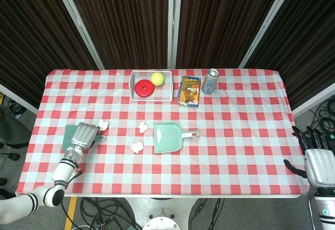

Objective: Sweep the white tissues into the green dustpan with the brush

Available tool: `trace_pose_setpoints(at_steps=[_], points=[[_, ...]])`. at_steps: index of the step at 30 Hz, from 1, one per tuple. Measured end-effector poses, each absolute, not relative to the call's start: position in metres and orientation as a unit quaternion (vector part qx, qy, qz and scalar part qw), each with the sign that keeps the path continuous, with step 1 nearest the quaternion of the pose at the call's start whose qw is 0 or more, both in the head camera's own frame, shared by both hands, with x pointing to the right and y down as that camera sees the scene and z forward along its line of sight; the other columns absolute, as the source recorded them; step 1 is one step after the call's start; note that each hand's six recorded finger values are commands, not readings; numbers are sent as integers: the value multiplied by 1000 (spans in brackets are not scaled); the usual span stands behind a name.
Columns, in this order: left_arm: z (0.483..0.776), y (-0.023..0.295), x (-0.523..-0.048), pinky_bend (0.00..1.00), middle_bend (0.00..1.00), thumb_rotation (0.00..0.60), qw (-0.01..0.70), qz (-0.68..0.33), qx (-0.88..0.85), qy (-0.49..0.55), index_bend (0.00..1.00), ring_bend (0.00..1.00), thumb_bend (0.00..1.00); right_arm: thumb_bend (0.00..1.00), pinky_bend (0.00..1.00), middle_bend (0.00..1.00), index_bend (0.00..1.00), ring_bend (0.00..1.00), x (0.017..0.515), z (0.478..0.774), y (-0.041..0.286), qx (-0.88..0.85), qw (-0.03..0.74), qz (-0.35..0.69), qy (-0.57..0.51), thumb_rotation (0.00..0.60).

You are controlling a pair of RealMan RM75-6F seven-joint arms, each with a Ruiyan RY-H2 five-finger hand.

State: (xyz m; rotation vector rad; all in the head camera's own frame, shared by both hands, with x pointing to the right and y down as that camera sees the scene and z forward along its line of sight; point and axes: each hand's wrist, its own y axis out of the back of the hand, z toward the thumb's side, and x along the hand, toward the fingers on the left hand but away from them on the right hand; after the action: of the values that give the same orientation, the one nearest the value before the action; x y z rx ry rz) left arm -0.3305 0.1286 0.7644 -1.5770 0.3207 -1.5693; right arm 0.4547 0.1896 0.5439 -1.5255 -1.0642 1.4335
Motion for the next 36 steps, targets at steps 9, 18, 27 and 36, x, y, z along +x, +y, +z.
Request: trace_pose_setpoints(at_steps=[9, 18, 27, 36], points=[[730, 122, -340, 894, 568, 600, 445, -588, -650, 183, 536, 777, 414, 145, 109, 299, 168, 79, 424, 556, 180, -638, 396, 544, -376, 600], [690, 128, -335, 894, 568, 600, 421, -516, -705, 243, 538, 775, 414, 137, 157, 367, 306, 124, 344, 592, 148, -696, 427, 503, -285, 600], [688, 137, -330, 889, 568, 600, 412, -497, -725, 241, 538, 773, 413, 121, 161, 377, 346, 127, 254, 654, 120, -711, 453, 497, -208, 600], [692, 137, -333, 888, 567, 600, 403, -503, -726, 238, 538, 772, 412, 122, 169, 381, 372, 146, 196, 712, 106, -703, 455, 520, -167, 600]])
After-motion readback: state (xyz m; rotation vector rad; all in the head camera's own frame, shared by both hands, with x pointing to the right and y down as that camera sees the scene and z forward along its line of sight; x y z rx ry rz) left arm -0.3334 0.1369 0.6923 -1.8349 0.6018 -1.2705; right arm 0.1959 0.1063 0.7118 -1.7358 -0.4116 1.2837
